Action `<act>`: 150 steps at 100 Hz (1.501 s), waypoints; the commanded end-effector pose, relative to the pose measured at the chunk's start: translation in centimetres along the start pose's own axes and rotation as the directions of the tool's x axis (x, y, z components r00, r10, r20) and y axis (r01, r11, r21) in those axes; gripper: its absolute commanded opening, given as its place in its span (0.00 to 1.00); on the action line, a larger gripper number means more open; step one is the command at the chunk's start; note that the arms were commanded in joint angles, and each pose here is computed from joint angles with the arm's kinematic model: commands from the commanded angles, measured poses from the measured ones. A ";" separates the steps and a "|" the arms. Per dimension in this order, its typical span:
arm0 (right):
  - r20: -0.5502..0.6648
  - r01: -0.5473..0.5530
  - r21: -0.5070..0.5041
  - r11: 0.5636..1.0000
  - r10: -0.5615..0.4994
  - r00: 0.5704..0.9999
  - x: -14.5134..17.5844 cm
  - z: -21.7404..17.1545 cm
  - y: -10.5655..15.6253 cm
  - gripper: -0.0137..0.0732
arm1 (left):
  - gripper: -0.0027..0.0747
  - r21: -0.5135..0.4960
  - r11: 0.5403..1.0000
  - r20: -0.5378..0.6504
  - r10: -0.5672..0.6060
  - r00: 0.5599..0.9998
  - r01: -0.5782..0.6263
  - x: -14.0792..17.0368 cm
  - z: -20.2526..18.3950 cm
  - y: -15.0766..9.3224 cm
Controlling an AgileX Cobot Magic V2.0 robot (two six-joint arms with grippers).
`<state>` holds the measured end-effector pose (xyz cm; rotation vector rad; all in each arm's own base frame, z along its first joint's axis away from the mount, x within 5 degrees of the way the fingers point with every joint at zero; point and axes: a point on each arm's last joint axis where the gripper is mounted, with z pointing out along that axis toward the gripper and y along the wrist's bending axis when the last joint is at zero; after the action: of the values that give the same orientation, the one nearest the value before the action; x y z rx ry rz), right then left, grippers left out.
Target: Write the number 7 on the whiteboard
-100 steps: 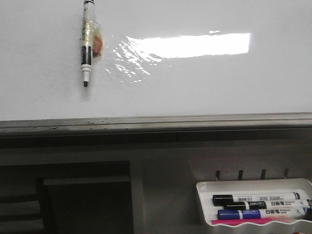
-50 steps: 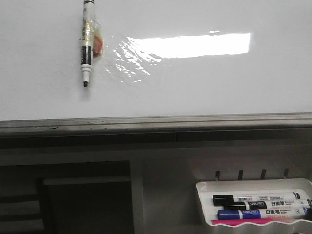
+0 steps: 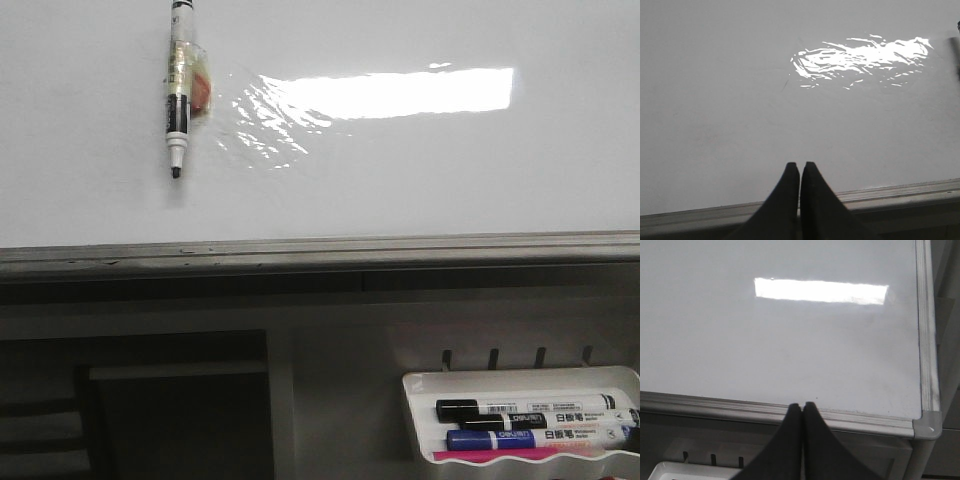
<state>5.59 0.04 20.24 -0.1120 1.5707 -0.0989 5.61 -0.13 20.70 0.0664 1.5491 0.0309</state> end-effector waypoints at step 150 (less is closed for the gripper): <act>-0.189 -0.521 -0.084 0.849 0.500 0.845 -4.3 0.6 0.8 0.09 | 0.01 0.116 0.858 -0.032 -0.501 0.865 0.501 -6.6 -0.4 -0.7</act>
<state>5.49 1.34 22.23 0.2353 1.6744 0.4397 4.97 -1.17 24.56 -0.3174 1.5166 -0.5497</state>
